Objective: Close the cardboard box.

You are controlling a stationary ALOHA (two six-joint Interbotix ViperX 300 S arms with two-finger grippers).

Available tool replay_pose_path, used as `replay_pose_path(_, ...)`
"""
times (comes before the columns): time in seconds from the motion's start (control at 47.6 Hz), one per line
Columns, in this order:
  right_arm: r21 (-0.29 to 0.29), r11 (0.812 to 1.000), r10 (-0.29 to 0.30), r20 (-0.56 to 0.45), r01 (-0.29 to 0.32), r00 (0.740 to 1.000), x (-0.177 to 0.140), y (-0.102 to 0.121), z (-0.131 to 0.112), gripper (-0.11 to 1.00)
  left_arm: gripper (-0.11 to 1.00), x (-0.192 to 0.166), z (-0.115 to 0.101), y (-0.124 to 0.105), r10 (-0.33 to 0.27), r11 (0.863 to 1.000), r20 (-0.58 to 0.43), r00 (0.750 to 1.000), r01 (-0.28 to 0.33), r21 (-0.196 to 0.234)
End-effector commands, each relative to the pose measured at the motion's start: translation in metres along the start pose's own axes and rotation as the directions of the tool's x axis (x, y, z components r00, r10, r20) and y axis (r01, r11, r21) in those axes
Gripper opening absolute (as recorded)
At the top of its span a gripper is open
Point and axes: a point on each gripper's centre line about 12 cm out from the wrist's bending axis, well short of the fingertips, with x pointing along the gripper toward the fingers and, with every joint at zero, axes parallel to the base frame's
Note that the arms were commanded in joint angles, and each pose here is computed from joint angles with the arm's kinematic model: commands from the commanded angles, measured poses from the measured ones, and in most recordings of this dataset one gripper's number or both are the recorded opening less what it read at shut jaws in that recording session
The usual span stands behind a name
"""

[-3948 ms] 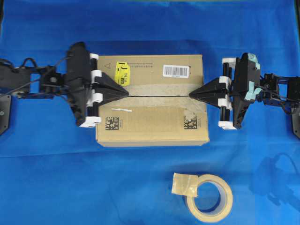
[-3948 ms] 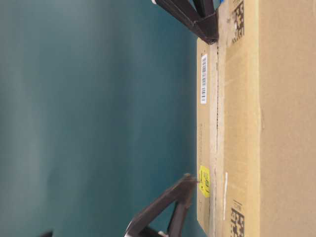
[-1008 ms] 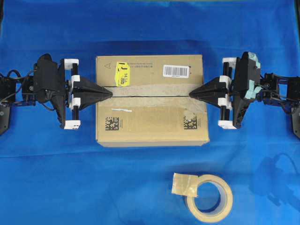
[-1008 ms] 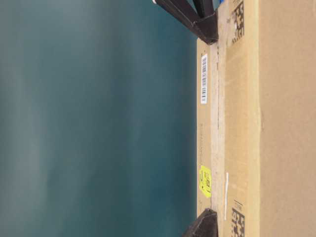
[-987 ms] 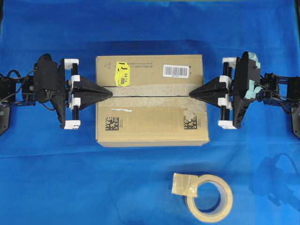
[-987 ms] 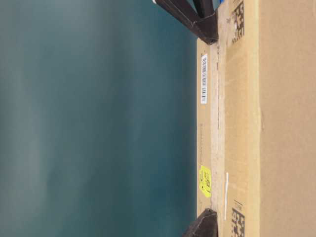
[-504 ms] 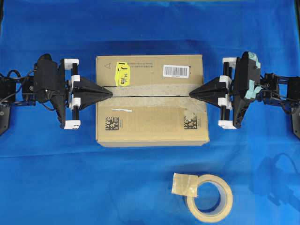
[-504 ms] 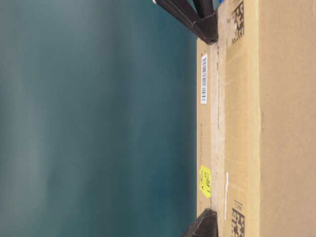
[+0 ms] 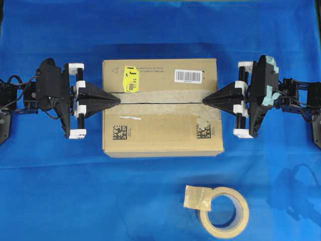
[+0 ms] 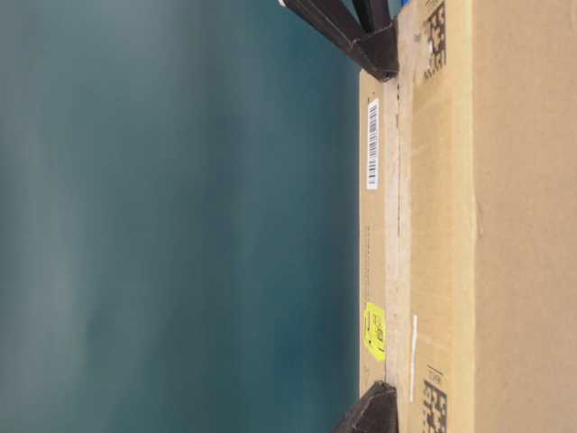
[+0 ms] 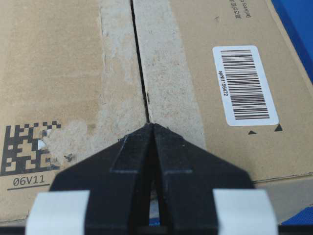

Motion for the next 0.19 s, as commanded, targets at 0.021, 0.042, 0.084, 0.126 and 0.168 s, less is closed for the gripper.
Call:
replay_pose_path(0.021, 0.011, 1.0, -0.01, 0.015, 0.01, 1.0, 0.0002, -0.0028, 0.0038, 0.0, 0.0, 0.002, 0.0057, -0.0033, -0.011, 1.0, 0.02, 1.0, 0.011, 0.001)
replay_pose_path(0.042, 0.011, 1.0, -0.01, 0.015, 0.01, 1.0, 0.0002, -0.0028, 0.0038, 0.0, 0.0, 0.002, 0.0057, -0.0033, -0.011, 1.0, 0.02, 1.0, 0.011, 0.001)
replay_pose_path(0.084, 0.011, 1.0, -0.01, 0.015, 0.01, 1.0, 0.0002, -0.0028, 0.0038, 0.0, 0.0, 0.002, 0.0057, -0.0037, -0.012, 1.0, 0.02, 1.0, 0.012, 0.001)
replay_pose_path(0.126, 0.011, 1.0, -0.01, 0.015, 0.01, 1.0, 0.0002, -0.0028, 0.0038, 0.0, 0.0, 0.002, 0.0057, -0.0037, -0.012, 1.0, 0.02, 1.0, 0.012, 0.001)
replay_pose_path(0.168, 0.011, 1.0, -0.01, 0.017, 0.009, 1.0, 0.0003, -0.0027, 0.0044, 0.0, 0.0, 0.002, 0.0057, -0.0037, -0.012, 1.0, 0.02, 1.0, 0.012, 0.001)
